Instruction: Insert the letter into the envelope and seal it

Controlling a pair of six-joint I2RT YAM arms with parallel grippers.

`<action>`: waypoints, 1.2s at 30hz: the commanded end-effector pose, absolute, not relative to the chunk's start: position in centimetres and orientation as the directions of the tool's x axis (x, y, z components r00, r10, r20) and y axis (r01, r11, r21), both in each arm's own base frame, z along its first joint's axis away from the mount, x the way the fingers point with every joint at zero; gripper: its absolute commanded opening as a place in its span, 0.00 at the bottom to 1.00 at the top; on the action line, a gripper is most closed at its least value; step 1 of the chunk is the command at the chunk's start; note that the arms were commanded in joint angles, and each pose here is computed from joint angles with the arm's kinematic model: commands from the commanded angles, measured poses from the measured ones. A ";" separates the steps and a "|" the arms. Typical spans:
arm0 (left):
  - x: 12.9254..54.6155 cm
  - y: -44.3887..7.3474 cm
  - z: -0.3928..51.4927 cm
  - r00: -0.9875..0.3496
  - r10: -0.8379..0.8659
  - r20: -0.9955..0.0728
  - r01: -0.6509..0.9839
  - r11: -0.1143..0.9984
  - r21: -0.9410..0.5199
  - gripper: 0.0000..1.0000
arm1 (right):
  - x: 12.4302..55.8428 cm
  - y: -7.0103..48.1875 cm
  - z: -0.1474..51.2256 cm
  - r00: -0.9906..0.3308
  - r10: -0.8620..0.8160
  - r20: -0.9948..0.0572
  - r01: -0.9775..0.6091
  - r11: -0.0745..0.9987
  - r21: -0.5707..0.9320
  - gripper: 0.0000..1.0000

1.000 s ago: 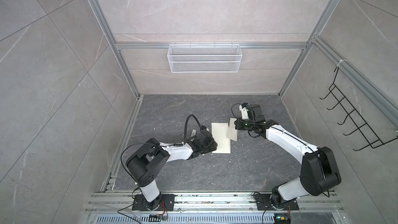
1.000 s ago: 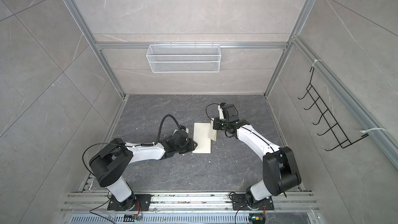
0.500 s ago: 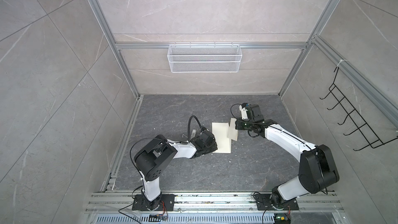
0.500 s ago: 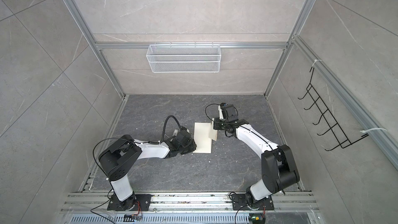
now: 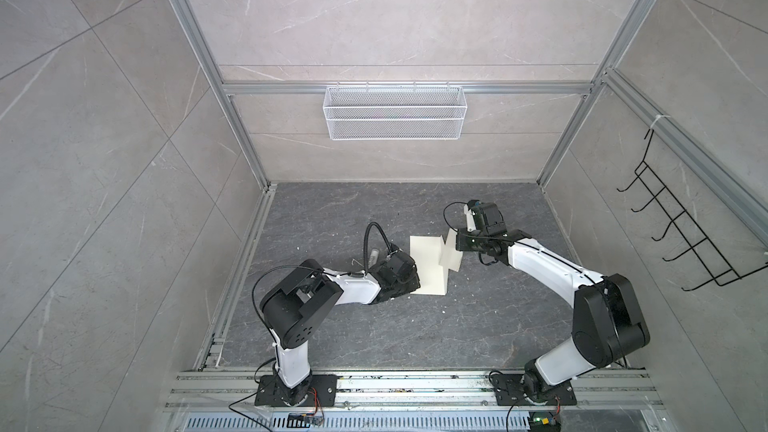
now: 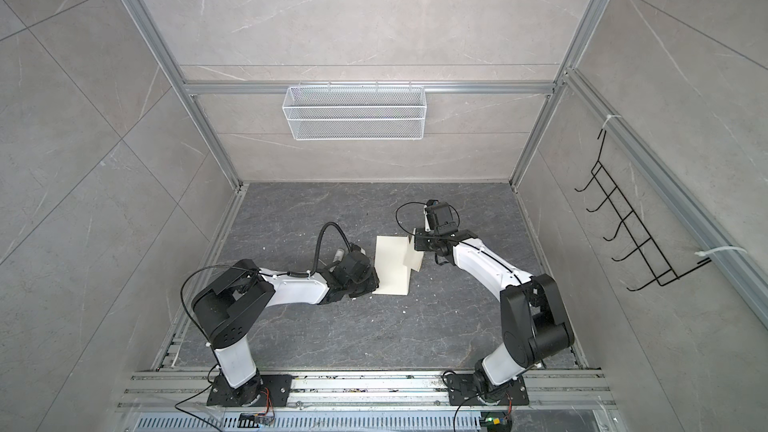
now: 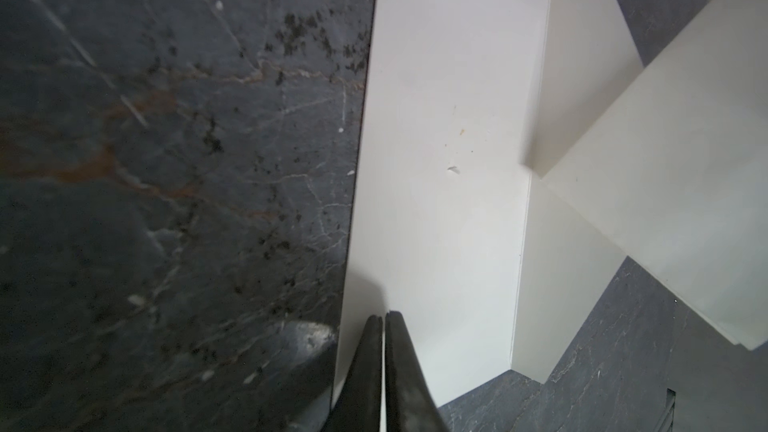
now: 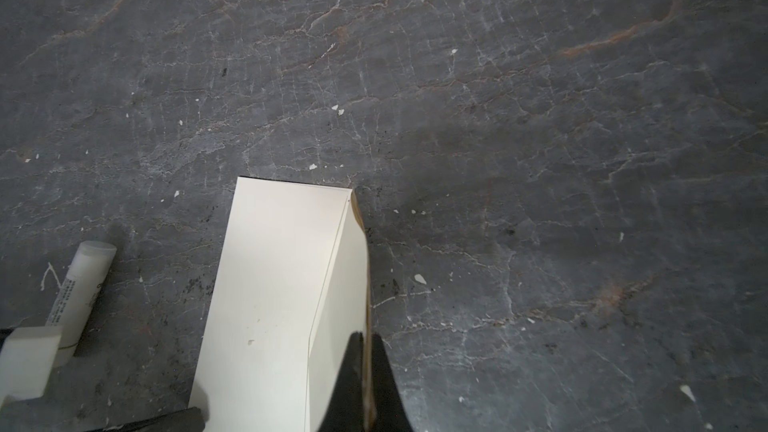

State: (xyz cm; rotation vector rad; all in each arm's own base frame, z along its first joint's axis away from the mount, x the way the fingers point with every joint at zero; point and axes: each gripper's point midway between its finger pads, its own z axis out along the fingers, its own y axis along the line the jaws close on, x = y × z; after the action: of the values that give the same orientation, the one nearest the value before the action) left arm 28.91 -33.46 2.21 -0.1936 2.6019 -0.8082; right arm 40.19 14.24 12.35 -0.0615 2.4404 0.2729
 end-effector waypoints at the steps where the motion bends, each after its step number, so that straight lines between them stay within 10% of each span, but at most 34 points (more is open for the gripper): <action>1: 28.6 -32.5 0.8 -0.912 -0.244 -0.331 -0.044 0.858 -0.512 0.09 | 40.3 13.2 11.7 -0.779 0.009 -0.627 -0.092 0.987 0.128 0.00; 36: 28.6 -32.7 0.4 -0.916 -0.247 -0.317 -0.054 0.857 -0.512 0.09 | 38.9 15.4 9.4 -0.791 -0.195 -0.580 -0.152 0.981 -0.122 0.00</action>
State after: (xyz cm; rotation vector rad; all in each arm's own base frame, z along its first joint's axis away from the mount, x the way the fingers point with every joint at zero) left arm 29.15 -33.54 2.19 -0.2047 2.5965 -0.7970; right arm 39.24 15.63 10.24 -0.2230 2.4599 -0.0355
